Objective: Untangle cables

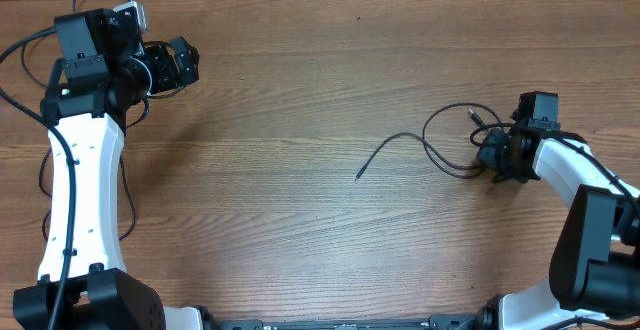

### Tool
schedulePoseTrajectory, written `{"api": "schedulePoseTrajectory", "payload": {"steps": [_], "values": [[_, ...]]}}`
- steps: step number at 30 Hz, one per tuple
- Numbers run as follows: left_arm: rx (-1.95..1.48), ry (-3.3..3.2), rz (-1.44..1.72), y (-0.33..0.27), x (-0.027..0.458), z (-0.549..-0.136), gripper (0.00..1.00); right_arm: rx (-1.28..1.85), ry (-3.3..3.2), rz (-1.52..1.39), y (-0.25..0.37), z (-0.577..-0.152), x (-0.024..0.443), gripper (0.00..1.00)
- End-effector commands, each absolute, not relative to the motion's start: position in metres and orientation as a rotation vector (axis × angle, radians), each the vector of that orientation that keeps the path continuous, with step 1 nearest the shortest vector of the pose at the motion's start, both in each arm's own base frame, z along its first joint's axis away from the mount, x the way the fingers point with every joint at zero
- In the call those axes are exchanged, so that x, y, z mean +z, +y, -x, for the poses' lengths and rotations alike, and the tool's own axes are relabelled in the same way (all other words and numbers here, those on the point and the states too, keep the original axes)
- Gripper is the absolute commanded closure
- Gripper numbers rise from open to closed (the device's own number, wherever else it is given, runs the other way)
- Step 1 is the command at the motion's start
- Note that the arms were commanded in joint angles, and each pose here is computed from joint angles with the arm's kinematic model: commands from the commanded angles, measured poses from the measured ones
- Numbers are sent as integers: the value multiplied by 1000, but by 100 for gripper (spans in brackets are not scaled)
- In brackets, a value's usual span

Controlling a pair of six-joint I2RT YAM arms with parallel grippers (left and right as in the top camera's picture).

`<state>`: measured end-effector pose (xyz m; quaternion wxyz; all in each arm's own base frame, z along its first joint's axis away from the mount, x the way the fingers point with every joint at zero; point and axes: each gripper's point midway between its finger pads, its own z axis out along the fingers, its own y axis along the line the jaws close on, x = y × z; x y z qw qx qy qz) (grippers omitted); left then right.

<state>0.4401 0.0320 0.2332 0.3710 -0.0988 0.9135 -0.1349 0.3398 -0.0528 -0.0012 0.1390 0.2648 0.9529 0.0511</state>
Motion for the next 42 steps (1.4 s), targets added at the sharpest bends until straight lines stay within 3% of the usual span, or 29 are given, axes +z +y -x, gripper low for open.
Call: {"api": "schedulePoseTrajectory", "payload": {"steps": [1,8,12,16,18,19,20,23,27,35,42], "values": [[-325,2324,219,32,242,-441,0,388,2831,-693,-9,-335,-17,96],[-519,2305,138,5,249,-439,0,621,2756,-297,93,-363,2,96],[-604,2303,85,-14,250,-436,1,646,2739,-203,118,-364,5,96],[-626,2314,6,-44,250,-435,0,648,2712,-196,118,-373,12,67],[-518,2336,-40,-64,244,-438,1,648,2656,-209,112,-394,31,40],[-497,2338,-52,-69,244,-438,1,647,2646,-212,111,-398,36,35],[-472,2341,-67,-79,243,-438,0,639,2626,-220,107,-407,45,21],[-447,2364,-45,-118,237,-435,0,562,2597,-256,90,-427,70,7],[-454,2393,-44,-150,226,-431,1,458,2596,-313,70,-436,81,0],[-627,2561,236,-224,165,-419,0,379,2564,-464,20,-444,88,0],[-625,2716,311,-273,109,-392,22,345,2568,-592,-18,-436,84,0]]}}
